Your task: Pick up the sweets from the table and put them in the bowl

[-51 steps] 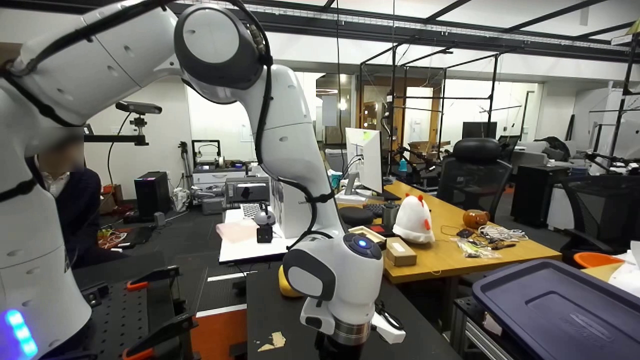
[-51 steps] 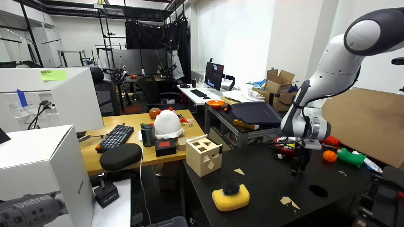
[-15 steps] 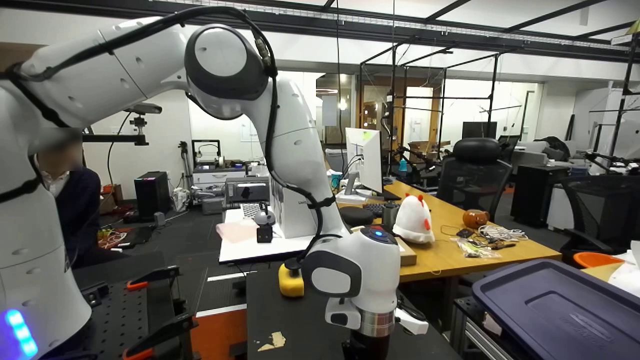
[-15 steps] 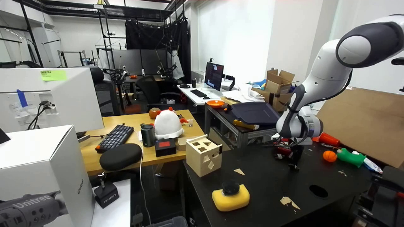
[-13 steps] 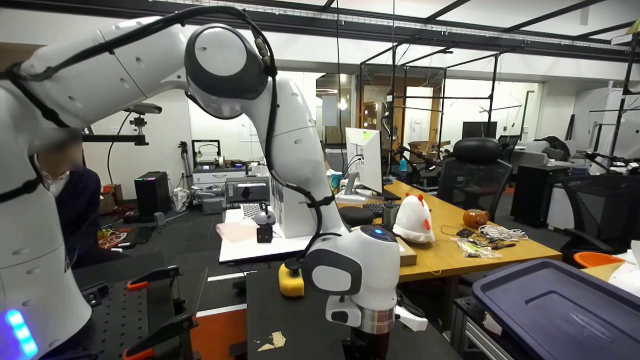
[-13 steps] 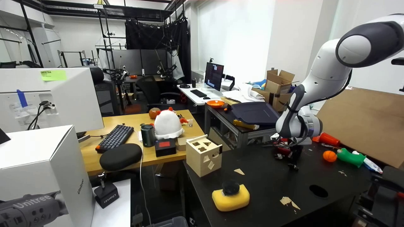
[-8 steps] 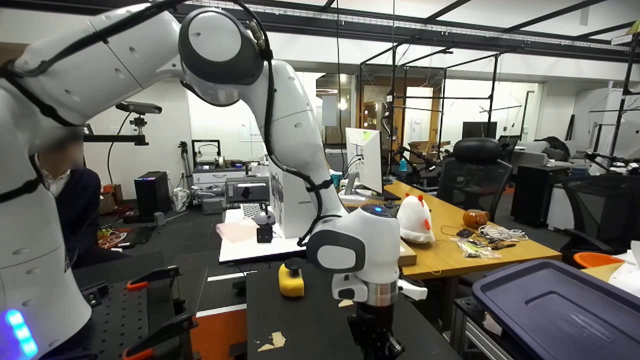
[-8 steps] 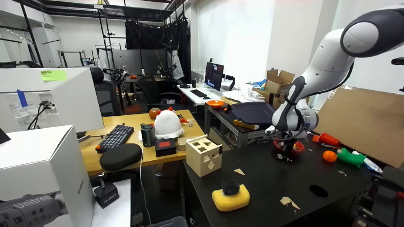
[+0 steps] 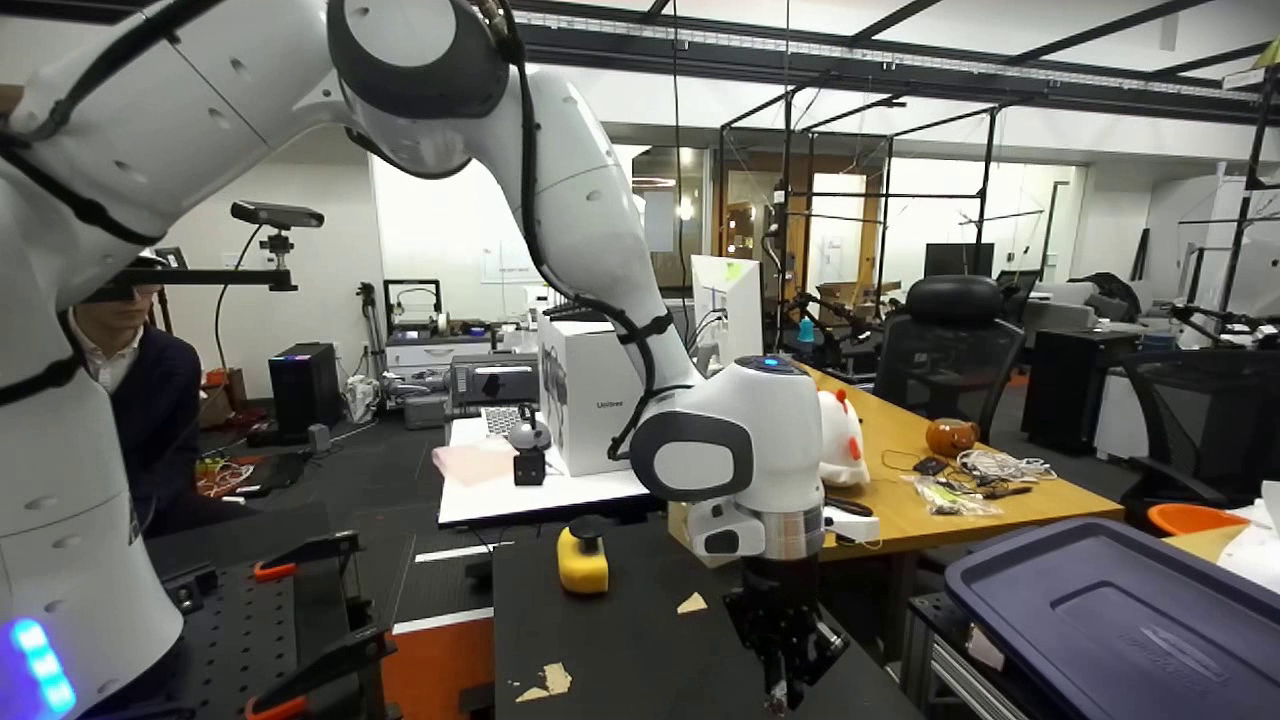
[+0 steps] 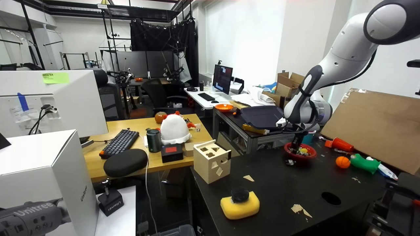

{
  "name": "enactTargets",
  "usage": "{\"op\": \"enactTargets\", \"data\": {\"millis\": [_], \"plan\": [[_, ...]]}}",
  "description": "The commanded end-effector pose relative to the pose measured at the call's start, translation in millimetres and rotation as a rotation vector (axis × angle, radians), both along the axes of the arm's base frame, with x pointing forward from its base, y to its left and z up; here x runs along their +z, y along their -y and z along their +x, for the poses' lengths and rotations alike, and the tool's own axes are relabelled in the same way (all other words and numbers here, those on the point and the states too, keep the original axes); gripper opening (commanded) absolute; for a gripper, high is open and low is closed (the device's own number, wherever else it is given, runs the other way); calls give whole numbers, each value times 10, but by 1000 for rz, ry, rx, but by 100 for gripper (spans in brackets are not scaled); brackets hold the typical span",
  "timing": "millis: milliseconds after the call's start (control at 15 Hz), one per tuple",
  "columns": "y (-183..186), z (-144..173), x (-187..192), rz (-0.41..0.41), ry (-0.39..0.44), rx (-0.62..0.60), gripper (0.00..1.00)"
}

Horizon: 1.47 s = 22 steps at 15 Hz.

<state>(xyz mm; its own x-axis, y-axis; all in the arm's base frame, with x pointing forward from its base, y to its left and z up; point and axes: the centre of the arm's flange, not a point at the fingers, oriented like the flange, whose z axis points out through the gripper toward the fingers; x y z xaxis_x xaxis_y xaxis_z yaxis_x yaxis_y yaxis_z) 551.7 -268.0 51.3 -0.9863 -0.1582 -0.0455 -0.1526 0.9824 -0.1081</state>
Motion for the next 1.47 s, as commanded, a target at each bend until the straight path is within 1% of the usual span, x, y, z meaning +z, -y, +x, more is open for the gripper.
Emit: {"op": "enactTargets", "data": {"millis": [0, 133, 333, 400, 467, 533, 800, 867, 933, 1133, 1267, 1333, 1400], "plan": [[239, 25, 183, -81, -32, -3, 6], [414, 67, 272, -151, -47, -8, 6], [558, 150, 421, -211, -42, 4, 6], [567, 187, 444, -207, -36, 21, 48], [555, 215, 445, -199, -24, 35, 49], [538, 234, 439, -193, -18, 42, 55], [405, 263, 325, -129, -5, 80, 84], [354, 268, 282, -106, 3, 94, 93], [311, 275, 237, -87, 5, 106, 99], [207, 284, 121, -22, 22, 127, 100], [149, 308, 68, 23, 25, 170, 100], [125, 328, 38, 65, 29, 240, 100], [114, 343, 11, 89, 30, 299, 100]]}}
